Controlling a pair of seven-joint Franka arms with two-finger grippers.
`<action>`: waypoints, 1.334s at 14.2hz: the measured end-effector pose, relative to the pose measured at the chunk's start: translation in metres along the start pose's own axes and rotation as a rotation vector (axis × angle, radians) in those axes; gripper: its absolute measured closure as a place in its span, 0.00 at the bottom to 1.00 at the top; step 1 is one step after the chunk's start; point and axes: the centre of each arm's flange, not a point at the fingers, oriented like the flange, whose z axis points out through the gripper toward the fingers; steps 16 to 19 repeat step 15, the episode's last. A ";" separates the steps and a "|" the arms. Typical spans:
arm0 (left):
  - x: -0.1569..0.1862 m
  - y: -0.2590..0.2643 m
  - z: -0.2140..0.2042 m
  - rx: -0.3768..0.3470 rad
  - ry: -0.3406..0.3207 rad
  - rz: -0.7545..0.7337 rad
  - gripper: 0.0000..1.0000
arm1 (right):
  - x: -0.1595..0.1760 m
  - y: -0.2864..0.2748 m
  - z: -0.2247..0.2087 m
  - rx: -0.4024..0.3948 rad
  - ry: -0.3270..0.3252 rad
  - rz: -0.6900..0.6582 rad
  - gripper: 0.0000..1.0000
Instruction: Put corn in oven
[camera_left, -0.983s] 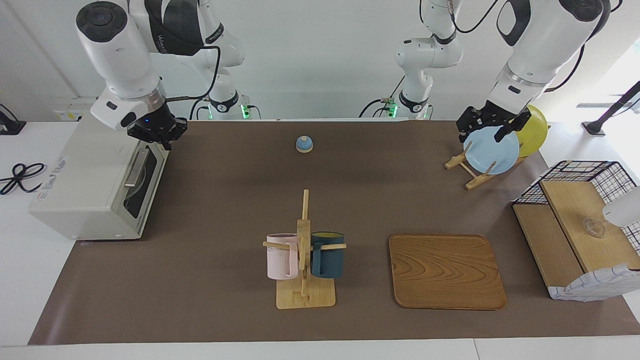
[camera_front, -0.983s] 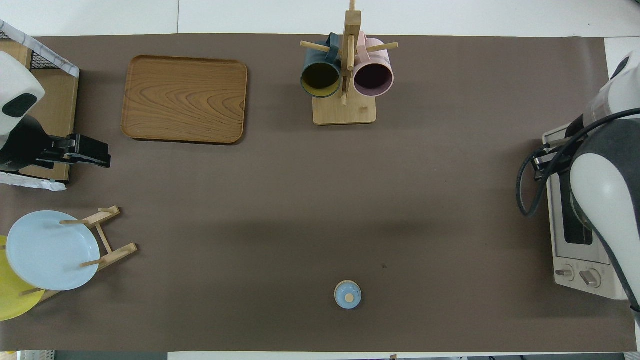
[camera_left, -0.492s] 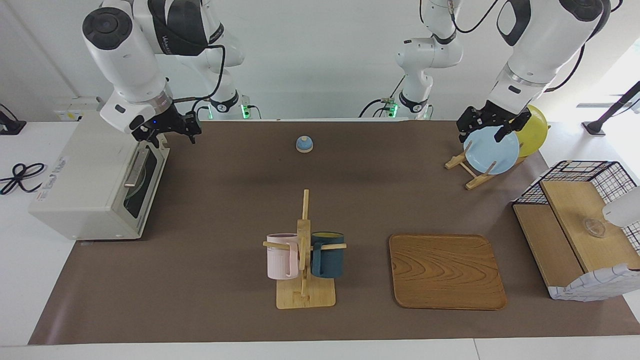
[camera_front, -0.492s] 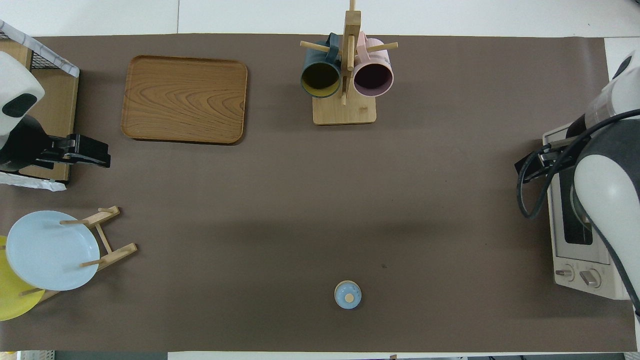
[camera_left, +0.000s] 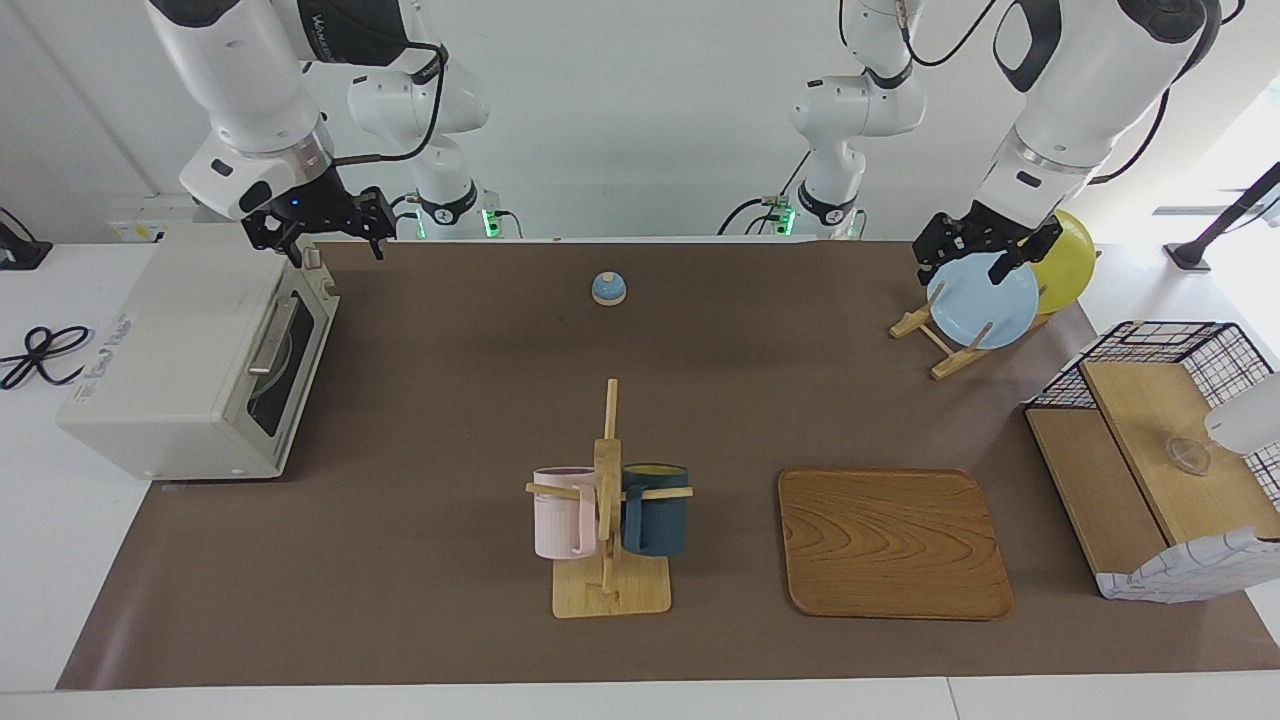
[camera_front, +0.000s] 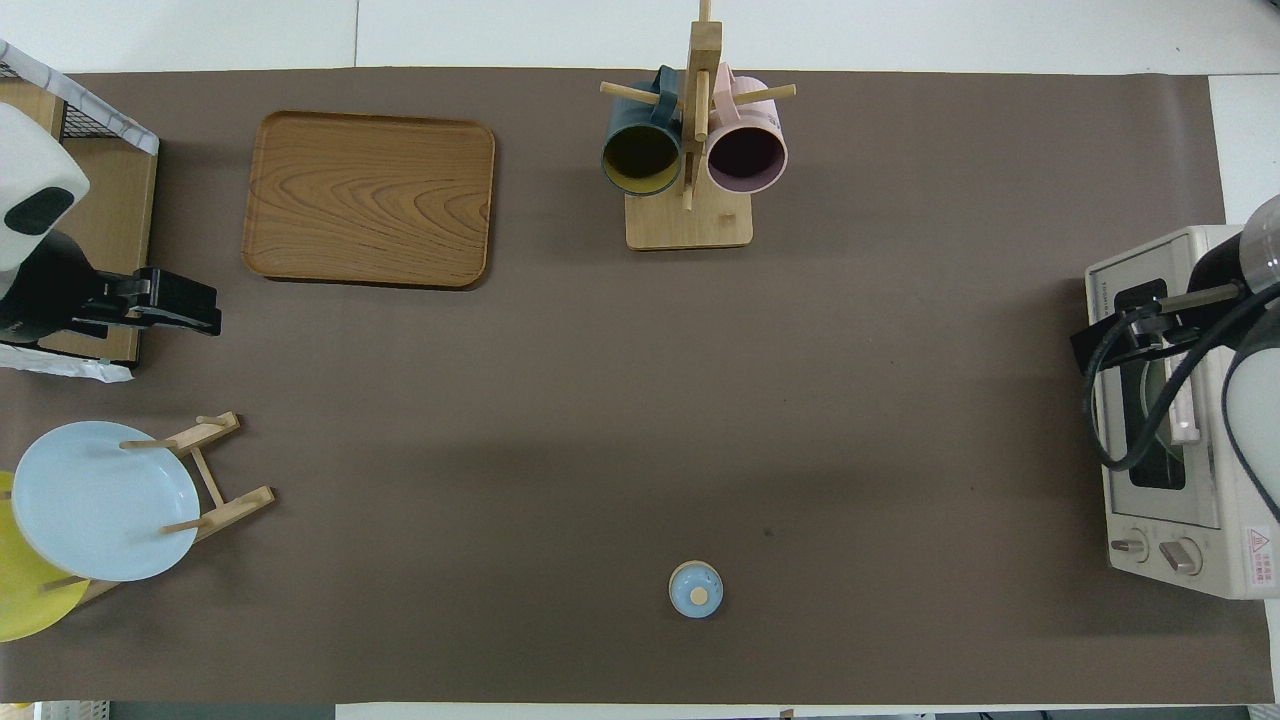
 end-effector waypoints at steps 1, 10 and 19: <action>0.000 0.000 0.000 0.000 0.000 0.000 0.00 | 0.001 0.000 0.001 0.000 -0.003 0.009 0.00; 0.000 0.000 0.000 0.000 0.000 0.000 0.00 | 0.001 0.010 -0.002 0.037 0.007 0.043 0.00; 0.000 0.000 0.000 0.000 0.000 0.000 0.00 | 0.001 0.012 -0.002 0.037 0.010 0.047 0.00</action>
